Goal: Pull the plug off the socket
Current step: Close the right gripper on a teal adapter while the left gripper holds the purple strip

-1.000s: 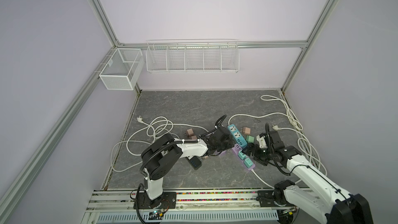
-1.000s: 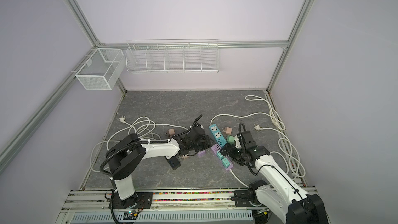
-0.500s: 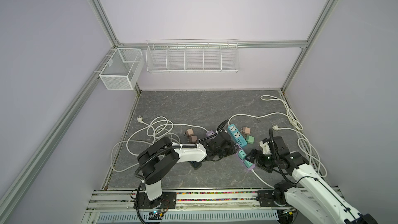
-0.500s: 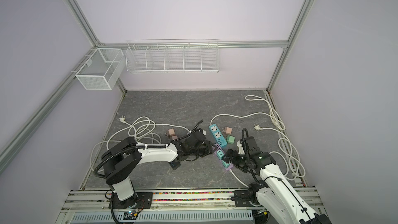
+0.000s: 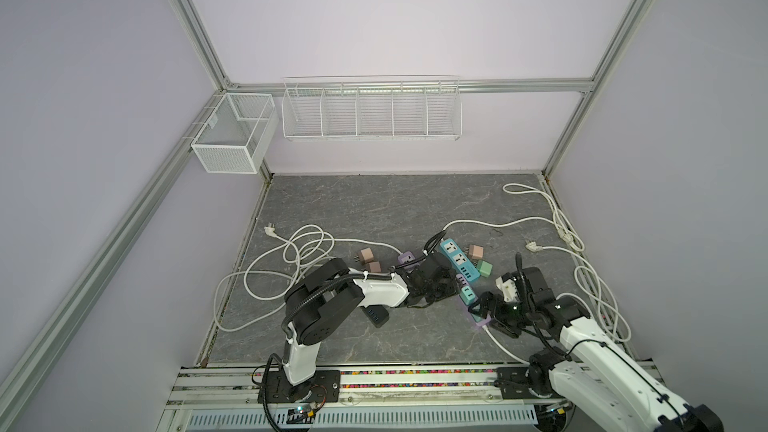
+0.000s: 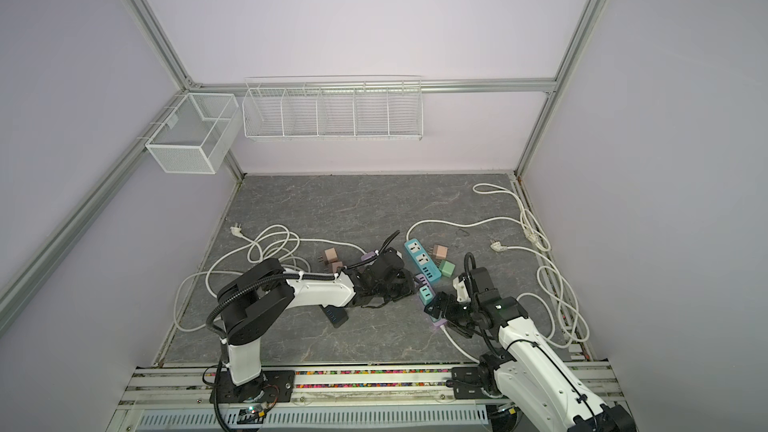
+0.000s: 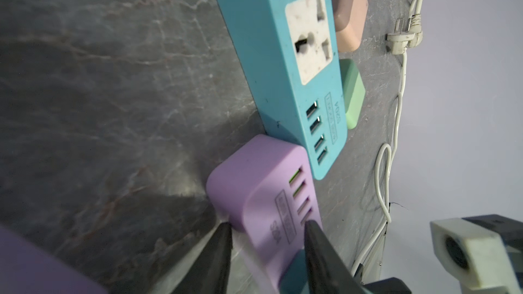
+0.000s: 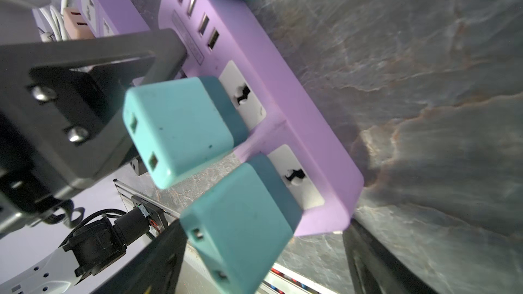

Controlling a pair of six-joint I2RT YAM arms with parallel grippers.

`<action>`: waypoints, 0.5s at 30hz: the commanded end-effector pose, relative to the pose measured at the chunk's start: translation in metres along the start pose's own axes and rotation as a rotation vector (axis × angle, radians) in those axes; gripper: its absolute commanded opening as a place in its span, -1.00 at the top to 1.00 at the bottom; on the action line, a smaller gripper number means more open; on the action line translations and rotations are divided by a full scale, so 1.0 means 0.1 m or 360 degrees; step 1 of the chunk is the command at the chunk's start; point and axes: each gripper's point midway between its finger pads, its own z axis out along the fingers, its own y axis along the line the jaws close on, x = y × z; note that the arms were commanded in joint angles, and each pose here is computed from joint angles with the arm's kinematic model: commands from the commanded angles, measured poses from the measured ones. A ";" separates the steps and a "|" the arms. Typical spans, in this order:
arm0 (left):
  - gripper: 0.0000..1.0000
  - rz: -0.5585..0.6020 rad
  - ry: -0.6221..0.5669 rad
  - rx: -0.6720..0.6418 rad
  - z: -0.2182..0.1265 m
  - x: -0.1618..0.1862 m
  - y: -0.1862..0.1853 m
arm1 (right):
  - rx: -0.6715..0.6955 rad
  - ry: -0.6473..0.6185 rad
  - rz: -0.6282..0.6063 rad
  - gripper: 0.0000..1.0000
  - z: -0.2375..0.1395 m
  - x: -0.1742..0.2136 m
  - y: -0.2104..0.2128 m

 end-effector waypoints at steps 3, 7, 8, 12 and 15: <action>0.14 -0.0003 -0.0086 0.0009 0.02 -0.28 0.00 | -0.0185 -0.0061 0.0022 -0.77 0.06 -0.11 0.24; 0.15 0.0022 -0.0083 0.0059 0.01 -0.31 -0.11 | -0.0247 -0.0103 -0.0012 -0.77 0.09 -0.19 0.41; 0.15 0.0029 -0.0086 0.0059 0.01 -0.32 -0.11 | -0.0236 -0.0105 -0.0025 -0.77 0.11 -0.21 0.42; 0.15 0.0035 -0.0099 0.0035 -0.02 -0.38 -0.13 | -0.0200 -0.0044 -0.0056 -0.78 0.17 -0.19 0.45; 0.15 0.0031 -0.0121 0.0022 -0.05 -0.42 -0.13 | -0.0081 -0.0034 -0.0103 -0.78 0.13 -0.17 0.34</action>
